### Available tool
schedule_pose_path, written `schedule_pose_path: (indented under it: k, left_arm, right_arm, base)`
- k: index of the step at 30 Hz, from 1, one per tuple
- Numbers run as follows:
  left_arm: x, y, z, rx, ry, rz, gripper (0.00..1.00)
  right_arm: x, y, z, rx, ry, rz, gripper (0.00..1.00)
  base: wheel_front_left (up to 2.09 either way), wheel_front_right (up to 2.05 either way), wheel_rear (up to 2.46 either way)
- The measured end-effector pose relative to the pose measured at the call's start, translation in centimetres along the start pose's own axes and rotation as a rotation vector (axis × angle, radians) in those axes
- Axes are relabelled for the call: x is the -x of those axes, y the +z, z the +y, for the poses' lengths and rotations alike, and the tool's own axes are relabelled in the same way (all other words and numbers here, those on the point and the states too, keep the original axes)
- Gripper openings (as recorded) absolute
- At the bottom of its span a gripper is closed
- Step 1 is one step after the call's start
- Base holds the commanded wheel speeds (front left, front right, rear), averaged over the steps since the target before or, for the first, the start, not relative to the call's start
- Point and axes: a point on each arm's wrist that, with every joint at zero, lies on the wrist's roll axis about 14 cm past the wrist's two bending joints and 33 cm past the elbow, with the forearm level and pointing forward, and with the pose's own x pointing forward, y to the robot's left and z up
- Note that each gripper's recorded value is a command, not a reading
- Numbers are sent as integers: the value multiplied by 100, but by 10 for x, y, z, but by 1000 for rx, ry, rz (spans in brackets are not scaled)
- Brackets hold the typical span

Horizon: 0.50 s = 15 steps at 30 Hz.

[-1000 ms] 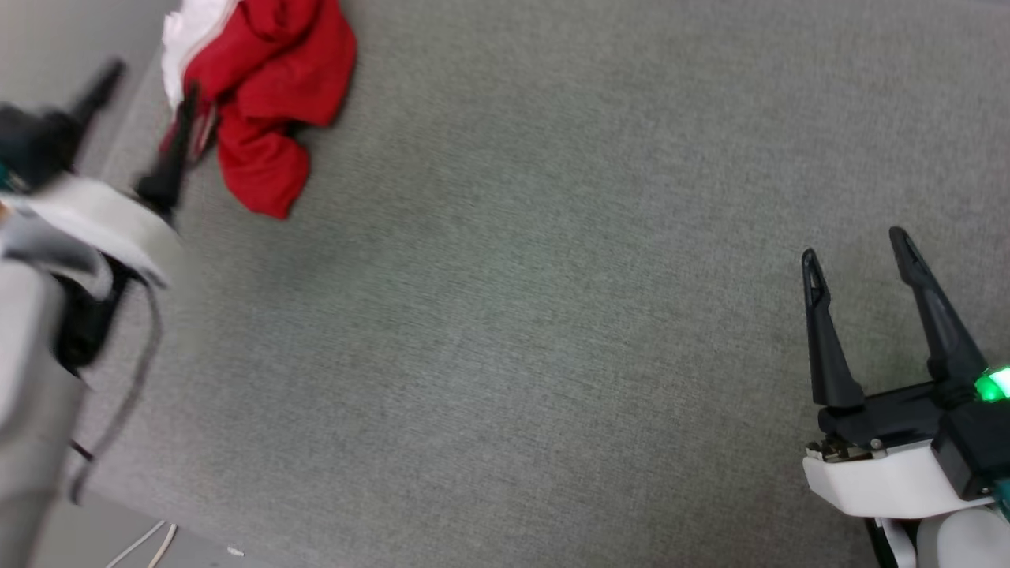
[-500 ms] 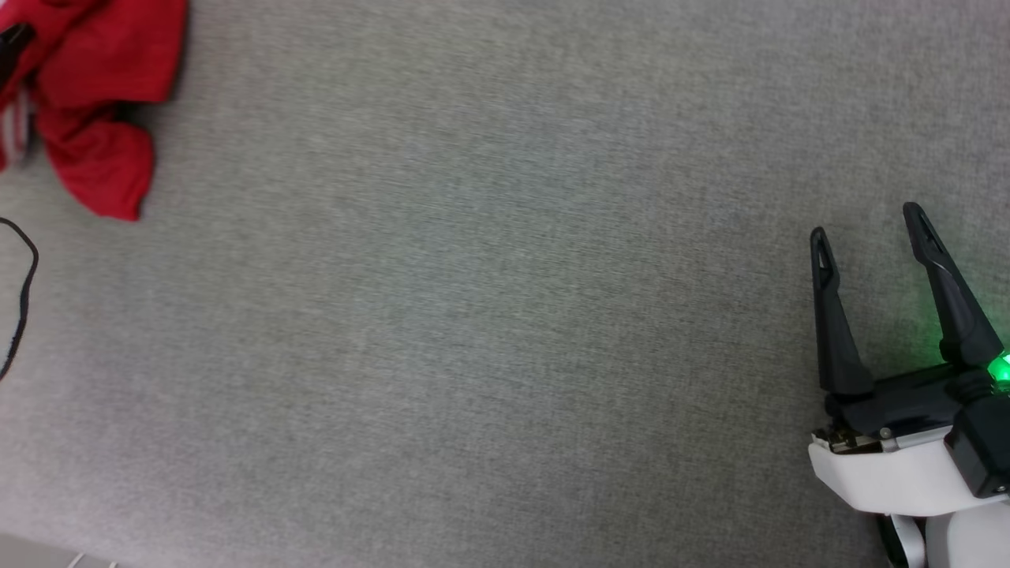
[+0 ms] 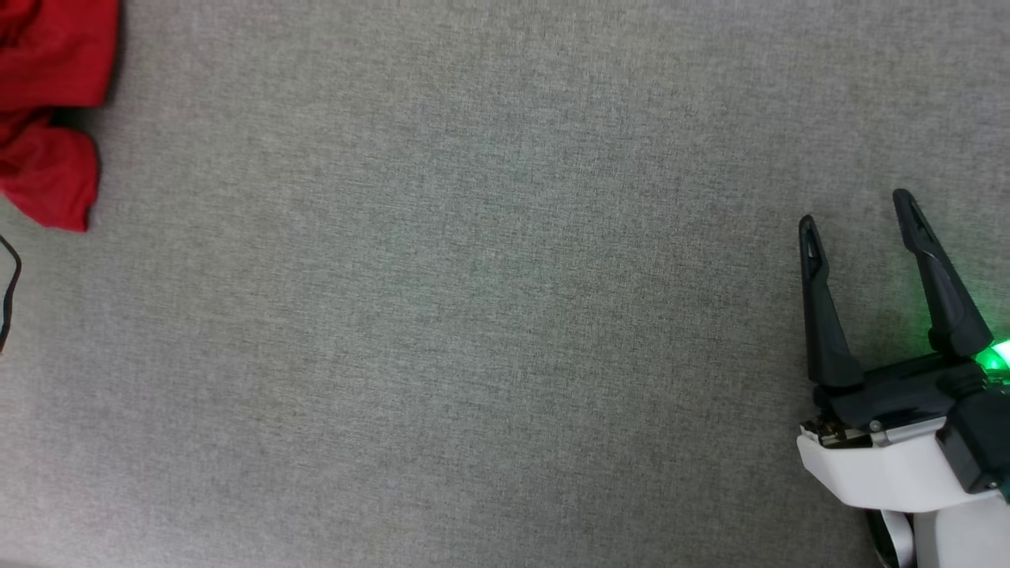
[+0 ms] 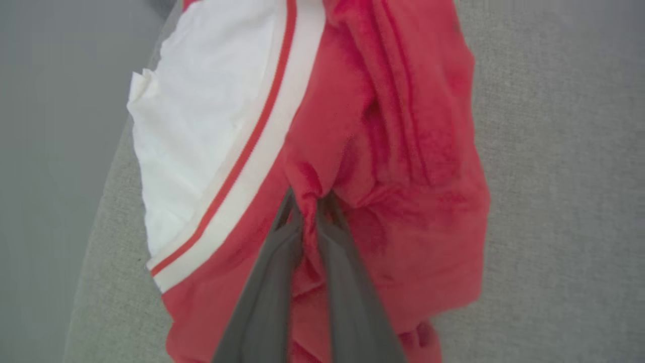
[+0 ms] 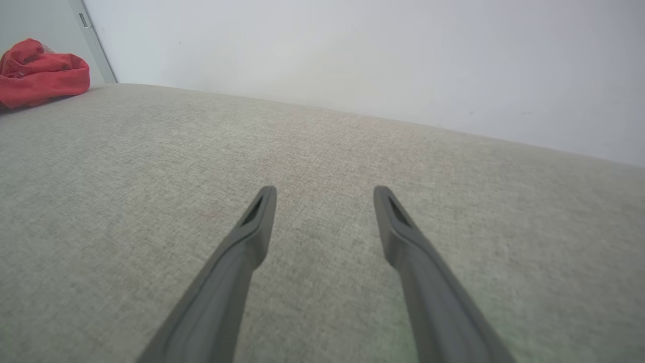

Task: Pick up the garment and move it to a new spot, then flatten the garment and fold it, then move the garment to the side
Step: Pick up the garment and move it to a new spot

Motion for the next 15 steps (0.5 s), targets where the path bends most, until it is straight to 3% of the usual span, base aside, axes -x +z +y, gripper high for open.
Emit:
schedule_pose_path:
  k: [6,15]
  left_arm:
    - [24,26,13,-24,30,-119,0]
    - [102,96,2,-185,0,-457,0]
  right_arm:
    - [4,8,6,2,9,1,100]
    - [17,48,13,-5,10,-53,100]
  base:
    - [0,0,0]
    - [0,0,0]
